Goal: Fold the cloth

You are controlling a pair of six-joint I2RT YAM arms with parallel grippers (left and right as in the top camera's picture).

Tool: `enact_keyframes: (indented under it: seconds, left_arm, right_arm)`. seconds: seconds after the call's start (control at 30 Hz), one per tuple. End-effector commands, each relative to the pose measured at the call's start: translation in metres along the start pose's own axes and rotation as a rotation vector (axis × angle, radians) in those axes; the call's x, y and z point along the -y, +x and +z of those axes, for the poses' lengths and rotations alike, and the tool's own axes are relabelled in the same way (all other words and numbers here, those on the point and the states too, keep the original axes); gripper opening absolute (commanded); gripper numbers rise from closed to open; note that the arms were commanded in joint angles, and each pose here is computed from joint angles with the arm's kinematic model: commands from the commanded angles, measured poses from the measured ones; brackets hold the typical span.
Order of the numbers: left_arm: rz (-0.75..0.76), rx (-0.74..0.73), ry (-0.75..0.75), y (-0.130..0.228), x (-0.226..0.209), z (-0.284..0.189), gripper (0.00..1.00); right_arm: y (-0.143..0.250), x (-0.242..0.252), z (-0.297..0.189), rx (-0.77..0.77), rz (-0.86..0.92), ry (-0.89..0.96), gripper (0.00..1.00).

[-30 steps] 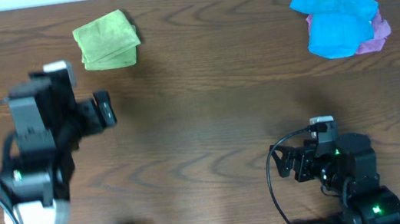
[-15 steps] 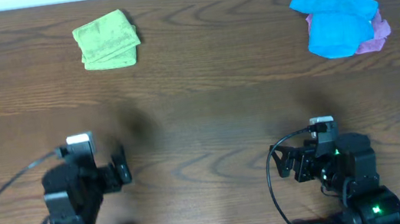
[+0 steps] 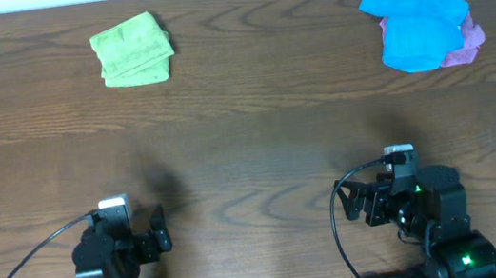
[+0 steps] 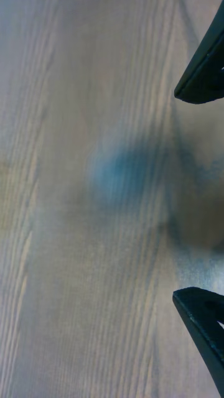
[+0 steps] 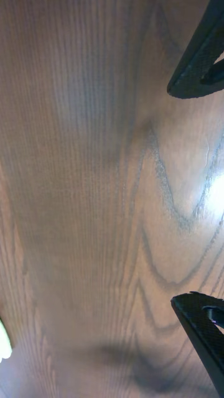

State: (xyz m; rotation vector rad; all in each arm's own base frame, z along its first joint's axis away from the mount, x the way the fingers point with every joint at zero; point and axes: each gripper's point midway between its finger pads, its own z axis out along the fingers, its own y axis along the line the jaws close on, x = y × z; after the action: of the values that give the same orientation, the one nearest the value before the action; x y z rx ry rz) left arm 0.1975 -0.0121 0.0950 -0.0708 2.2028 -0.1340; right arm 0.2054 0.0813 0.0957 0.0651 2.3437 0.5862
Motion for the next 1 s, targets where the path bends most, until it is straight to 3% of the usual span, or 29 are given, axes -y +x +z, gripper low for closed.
enact_keyframes:
  seconds: [0.0, 0.63, 0.97]
  left_arm:
    - [0.046, -0.008, 0.005, 0.007, 0.000, 0.000, 0.95]
    - [0.204, -0.129, 0.006, 0.048, -0.003, -0.011, 0.95]
    - [0.213, -0.106, -0.001, 0.045, -0.004, -0.012, 0.95]
  right_arm:
    - [-0.001, 0.001, -0.001, 0.005, 0.017, 0.000, 0.99]
    - [-0.001, 0.001, -0.001, 0.005, 0.017, 0.000, 0.99]
    - [-0.001, 0.001, -0.001, 0.005, 0.017, 0.000, 0.99]
